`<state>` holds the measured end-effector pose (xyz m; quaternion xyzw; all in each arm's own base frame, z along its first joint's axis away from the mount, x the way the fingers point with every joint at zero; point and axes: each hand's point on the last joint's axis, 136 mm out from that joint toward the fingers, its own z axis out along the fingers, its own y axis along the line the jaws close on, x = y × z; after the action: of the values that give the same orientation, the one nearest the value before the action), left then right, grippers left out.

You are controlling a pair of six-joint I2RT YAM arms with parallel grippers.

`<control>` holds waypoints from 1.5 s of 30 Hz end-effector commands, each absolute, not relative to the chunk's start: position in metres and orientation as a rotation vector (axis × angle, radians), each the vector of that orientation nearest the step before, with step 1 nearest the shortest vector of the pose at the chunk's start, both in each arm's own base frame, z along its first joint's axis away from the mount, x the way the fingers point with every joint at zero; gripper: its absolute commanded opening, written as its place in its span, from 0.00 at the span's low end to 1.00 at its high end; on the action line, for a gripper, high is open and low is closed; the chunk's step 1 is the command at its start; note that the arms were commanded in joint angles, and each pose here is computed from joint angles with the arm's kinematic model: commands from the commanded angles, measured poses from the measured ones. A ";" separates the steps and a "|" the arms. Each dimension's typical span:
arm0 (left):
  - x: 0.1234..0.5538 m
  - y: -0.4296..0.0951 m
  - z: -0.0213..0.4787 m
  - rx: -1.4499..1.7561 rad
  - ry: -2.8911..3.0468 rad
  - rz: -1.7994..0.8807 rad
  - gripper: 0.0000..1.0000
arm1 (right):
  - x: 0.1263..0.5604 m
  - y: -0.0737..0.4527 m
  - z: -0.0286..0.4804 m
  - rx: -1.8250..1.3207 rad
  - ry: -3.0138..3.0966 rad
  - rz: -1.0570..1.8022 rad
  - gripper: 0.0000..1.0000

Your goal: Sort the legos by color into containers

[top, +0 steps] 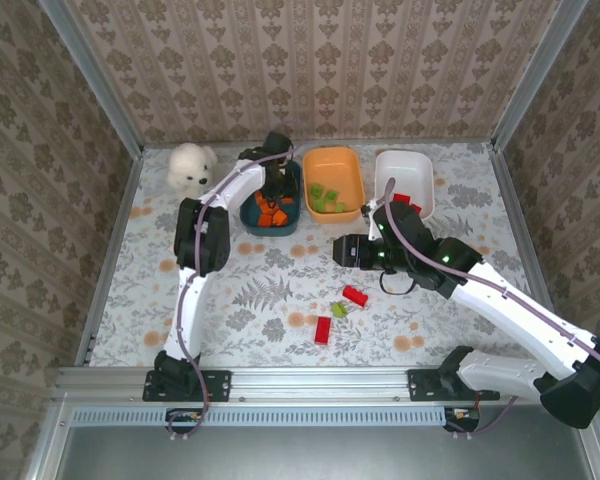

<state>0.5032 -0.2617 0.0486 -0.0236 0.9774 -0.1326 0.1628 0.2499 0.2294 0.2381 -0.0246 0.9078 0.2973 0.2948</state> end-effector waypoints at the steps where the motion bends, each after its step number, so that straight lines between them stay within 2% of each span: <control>1: 0.493 -0.260 0.067 -0.107 2.793 -0.424 0.42 | 0.253 0.235 0.244 -0.081 2.410 0.820 0.58; 3: 0.493 -0.260 0.072 -0.118 2.780 -0.440 0.48 | 0.254 0.235 0.243 -0.084 2.421 0.805 0.58; 7: 0.497 -0.261 0.095 -0.126 2.728 -0.467 0.56 | 0.251 0.232 0.240 -0.113 2.453 0.763 0.58; 14: 0.497 -0.256 0.165 -0.141 2.589 -0.510 0.61 | 0.232 0.226 0.218 -0.147 2.593 0.649 0.59; 18: 0.477 -0.243 0.212 -0.114 2.488 -0.531 0.63 | 0.216 0.227 0.199 -0.136 2.696 0.567 0.59; 23: 0.426 -0.221 0.241 -0.071 2.415 -0.566 0.67 | 0.190 0.234 0.148 -0.019 2.946 0.383 0.61; 27: 0.360 -0.222 0.243 0.067 2.380 -0.648 0.76 | 0.168 0.258 0.108 -0.014 3.065 0.249 0.73; 29: 0.325 -0.221 0.245 0.145 2.344 -0.710 0.81 | 0.162 0.274 0.093 0.006 3.086 0.241 0.75; 33: 0.261 -0.204 0.240 0.204 2.302 -0.805 0.88 | 0.161 0.291 0.068 0.084 3.125 0.155 0.74; 38: 0.202 -0.178 0.232 0.221 2.304 -0.866 0.92 | 0.161 0.302 0.043 0.222 3.146 0.085 0.68; 45: 0.171 -0.164 0.233 0.208 2.303 -0.910 0.92 | 0.155 0.299 0.027 0.320 3.155 -0.005 0.63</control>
<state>0.1826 -0.1644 0.2486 0.0798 0.8650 -0.3438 0.3566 0.1599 0.3009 0.0372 0.0728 0.9971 0.0184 -0.0118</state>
